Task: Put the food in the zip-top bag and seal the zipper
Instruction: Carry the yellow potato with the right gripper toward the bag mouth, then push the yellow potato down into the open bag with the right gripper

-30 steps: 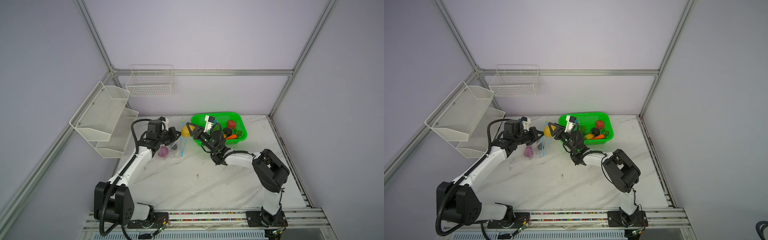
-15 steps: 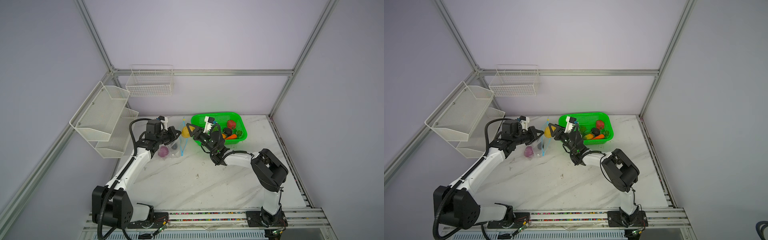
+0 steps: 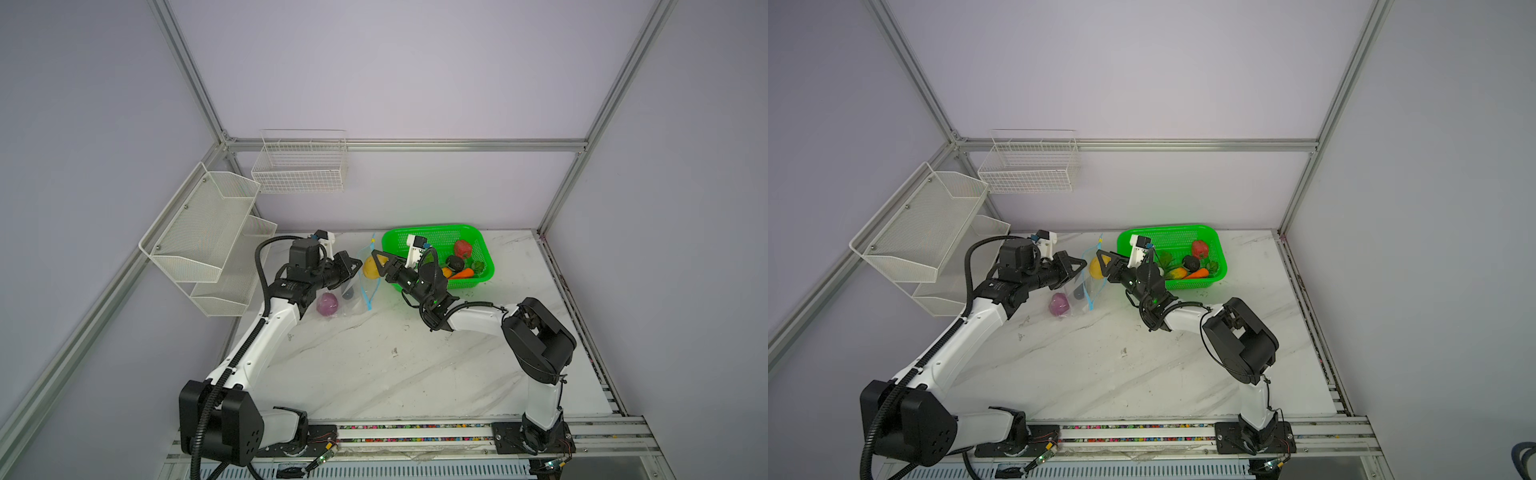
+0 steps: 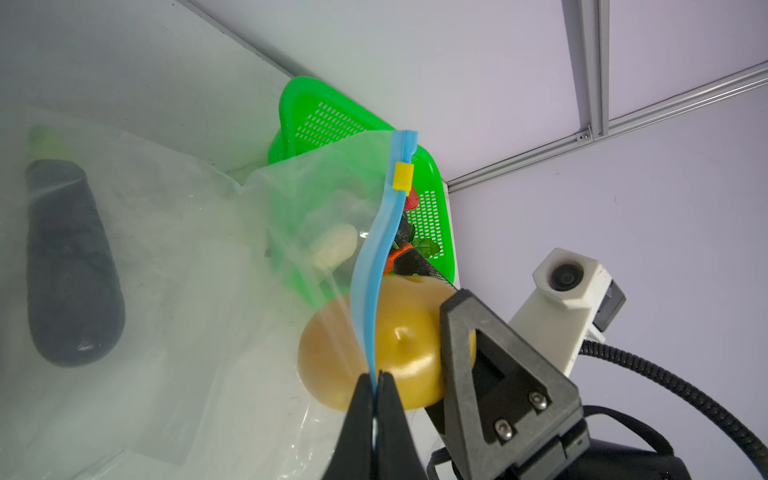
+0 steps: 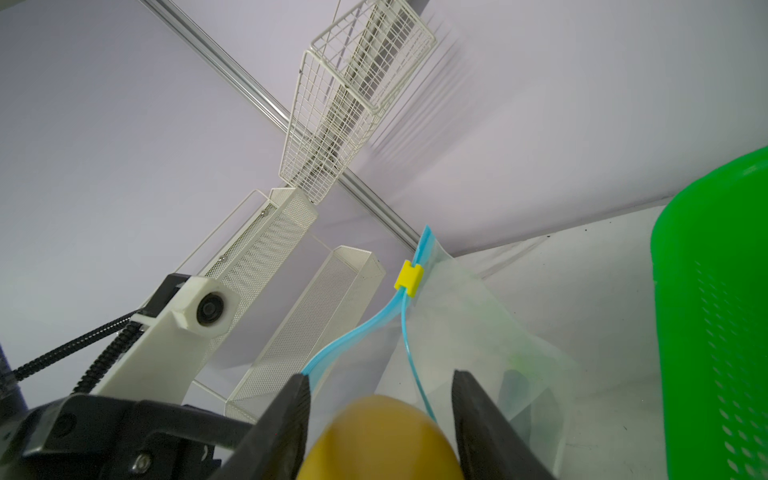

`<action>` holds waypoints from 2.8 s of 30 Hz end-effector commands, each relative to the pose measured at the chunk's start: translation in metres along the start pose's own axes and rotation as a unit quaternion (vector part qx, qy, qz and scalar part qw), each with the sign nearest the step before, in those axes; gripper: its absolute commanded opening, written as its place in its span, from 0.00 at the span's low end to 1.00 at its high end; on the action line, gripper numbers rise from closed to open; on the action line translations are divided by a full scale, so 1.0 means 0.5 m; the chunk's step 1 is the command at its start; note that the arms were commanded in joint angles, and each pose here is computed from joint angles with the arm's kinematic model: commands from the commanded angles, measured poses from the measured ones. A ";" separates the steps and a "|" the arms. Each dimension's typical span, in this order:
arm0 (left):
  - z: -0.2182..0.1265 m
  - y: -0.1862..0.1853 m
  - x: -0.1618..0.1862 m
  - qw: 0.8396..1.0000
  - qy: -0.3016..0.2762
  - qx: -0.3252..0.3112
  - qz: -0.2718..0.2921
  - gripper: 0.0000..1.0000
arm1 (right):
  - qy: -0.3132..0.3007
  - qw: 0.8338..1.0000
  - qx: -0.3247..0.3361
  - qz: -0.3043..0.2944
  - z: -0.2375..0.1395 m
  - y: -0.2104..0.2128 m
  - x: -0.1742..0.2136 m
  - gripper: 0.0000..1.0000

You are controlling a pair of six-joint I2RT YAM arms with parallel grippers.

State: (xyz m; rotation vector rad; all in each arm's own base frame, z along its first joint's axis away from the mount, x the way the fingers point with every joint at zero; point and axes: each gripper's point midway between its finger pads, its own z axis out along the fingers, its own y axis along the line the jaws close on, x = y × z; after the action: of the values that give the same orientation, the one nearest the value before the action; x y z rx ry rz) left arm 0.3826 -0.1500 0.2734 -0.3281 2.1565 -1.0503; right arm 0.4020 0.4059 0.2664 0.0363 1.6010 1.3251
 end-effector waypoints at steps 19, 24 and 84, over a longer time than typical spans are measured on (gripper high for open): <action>-0.053 -0.108 -0.049 0.997 -0.038 0.061 0.035 0.00 | 0.060 0.987 0.036 -0.142 0.028 0.022 0.047 0.13; -0.059 -0.114 -0.045 0.997 -0.037 0.065 0.036 0.00 | 0.071 0.985 0.040 -0.154 0.040 0.018 0.053 0.14; -0.064 -0.111 -0.042 0.996 -0.045 0.067 0.032 0.00 | 0.049 0.998 -0.028 0.020 0.001 0.025 0.053 0.00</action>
State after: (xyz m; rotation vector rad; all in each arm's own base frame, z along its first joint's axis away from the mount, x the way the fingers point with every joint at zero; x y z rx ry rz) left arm 0.3753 -0.1538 0.2883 -0.3093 2.1224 -1.0814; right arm 0.3776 0.4230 0.2743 -0.0434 1.6199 1.4638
